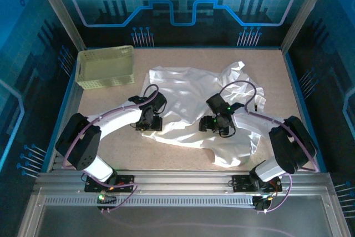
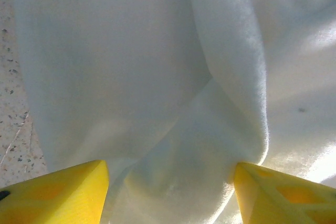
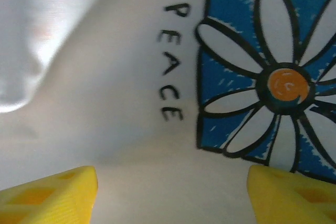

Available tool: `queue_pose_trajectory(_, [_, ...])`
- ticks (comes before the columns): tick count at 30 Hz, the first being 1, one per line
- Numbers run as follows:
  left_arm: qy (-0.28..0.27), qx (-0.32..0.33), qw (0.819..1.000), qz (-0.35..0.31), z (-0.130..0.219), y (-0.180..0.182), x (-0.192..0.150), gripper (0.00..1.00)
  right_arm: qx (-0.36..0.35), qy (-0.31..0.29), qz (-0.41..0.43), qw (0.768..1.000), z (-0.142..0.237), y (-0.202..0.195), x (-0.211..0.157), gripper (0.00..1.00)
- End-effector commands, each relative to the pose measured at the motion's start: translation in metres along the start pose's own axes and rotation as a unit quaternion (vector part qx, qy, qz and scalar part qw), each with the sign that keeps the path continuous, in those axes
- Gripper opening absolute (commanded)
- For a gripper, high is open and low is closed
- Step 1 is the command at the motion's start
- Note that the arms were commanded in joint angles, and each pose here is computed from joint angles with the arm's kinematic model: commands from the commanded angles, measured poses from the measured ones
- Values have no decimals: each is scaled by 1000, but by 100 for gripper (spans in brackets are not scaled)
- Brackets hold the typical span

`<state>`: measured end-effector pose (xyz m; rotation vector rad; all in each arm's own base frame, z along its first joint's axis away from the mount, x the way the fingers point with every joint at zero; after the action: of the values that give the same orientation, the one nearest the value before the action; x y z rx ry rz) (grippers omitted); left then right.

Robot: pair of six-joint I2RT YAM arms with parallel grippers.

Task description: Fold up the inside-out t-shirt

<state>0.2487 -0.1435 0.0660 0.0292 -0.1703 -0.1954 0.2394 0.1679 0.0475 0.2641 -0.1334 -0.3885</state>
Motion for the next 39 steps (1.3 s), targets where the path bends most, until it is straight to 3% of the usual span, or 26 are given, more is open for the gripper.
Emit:
queue_pose_trajectory(1, [5, -4, 1000, -2, -5, -1, -6, 68, -39, -30, -44, 998, -7, -21, 9, 76])
queue_pose_trajectory(7, [-5, -48, 999, -23, -2, -16, -5, 80, -48, -36, -68, 996, -11, -34, 24, 75])
queue_pose_trajectory(10, [15, -34, 999, -33, -9, -15, -7, 81, -70, -44, -72, 994, -11, -41, 30, 76])
queue_pose_trajectory(17, [-11, -85, 995, -47, 1, -34, -1, 86, -79, -45, -99, 991, -10, -49, 45, 74])
queue_pose_trajectory(26, [34, 10, 997, -61, -13, -15, -8, 89, -87, -60, -108, 988, -3, -57, 53, 74])
queue_pose_trajectory(30, [14, 52, 998, -22, -5, 6, -7, 80, -94, -63, -123, 986, -2, -67, 57, 74])
queue_pose_trajectory(35, [-13, 50, 996, 67, 2, 41, -10, 58, -99, -73, -152, 981, 5, -83, 66, 74])
queue_pose_trajectory(39, [-41, 41, 991, 117, 13, 63, -15, 54, -95, -83, -175, 976, 13, -99, 77, 74])
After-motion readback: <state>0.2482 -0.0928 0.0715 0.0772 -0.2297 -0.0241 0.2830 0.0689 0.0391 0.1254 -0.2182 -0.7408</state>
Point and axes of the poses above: each hand's point on the last joint's axis, 136 mm out from that joint toward the fingers, its own z axis back along the fingers, its own y axis along the line the jaws close on, x = y × z, the point moved 2 cm from there along z, back along the fingers, and after that the axes turned 15 degrees about -z, right-handed, at the moved point
